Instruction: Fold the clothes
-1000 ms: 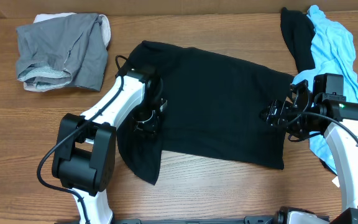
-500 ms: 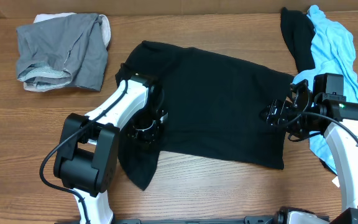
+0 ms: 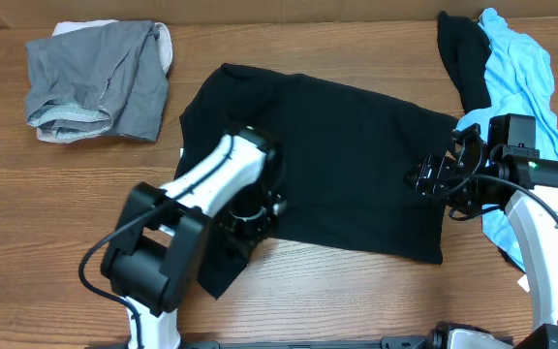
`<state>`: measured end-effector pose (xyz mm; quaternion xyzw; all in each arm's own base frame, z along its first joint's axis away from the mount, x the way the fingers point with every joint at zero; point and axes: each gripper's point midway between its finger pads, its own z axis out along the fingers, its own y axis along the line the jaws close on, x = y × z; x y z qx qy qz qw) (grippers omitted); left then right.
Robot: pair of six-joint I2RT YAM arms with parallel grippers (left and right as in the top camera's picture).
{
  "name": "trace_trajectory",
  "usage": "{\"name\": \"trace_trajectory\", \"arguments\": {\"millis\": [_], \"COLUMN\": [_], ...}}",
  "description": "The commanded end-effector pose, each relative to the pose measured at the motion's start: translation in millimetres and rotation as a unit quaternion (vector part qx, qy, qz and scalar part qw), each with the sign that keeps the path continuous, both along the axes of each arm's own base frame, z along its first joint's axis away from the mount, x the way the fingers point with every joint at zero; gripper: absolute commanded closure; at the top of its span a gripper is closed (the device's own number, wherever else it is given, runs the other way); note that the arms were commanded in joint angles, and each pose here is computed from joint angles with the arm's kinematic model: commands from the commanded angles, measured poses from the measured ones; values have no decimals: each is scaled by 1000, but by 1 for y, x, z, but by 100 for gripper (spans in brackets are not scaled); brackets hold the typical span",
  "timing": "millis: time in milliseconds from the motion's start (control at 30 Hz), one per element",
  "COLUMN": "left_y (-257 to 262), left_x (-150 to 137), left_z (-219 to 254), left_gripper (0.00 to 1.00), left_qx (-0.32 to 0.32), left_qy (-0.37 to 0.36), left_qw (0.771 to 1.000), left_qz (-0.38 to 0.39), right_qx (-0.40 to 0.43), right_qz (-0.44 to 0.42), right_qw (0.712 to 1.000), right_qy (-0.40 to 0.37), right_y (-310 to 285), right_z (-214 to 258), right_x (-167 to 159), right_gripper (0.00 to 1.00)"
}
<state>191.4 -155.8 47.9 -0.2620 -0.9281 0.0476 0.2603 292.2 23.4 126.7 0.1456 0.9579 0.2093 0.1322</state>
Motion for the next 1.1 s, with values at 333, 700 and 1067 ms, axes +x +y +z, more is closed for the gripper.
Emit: {"name": "trace_trajectory", "arguments": {"millis": [333,700,1067], "left_y": [-37,-21,-18], "left_x": [-50,-97,-87], "left_z": [2,-8,-5], "left_gripper": [96,94,0], "left_qx": [15,53,58], "left_qy": [21,86,77], "left_qw": [998,992,993], "left_qz": [-62,-70,-64], "right_qx": [-1,-3,-6], "right_qz": [4,-3,-39], "right_qw": [1000,1000,998], "right_qy": [-3,-29,-56], "right_y": [1,-2,-22], "right_z": [-1,3,8], "right_x": [2,14,28], "right_gripper": [19,19,19]}}
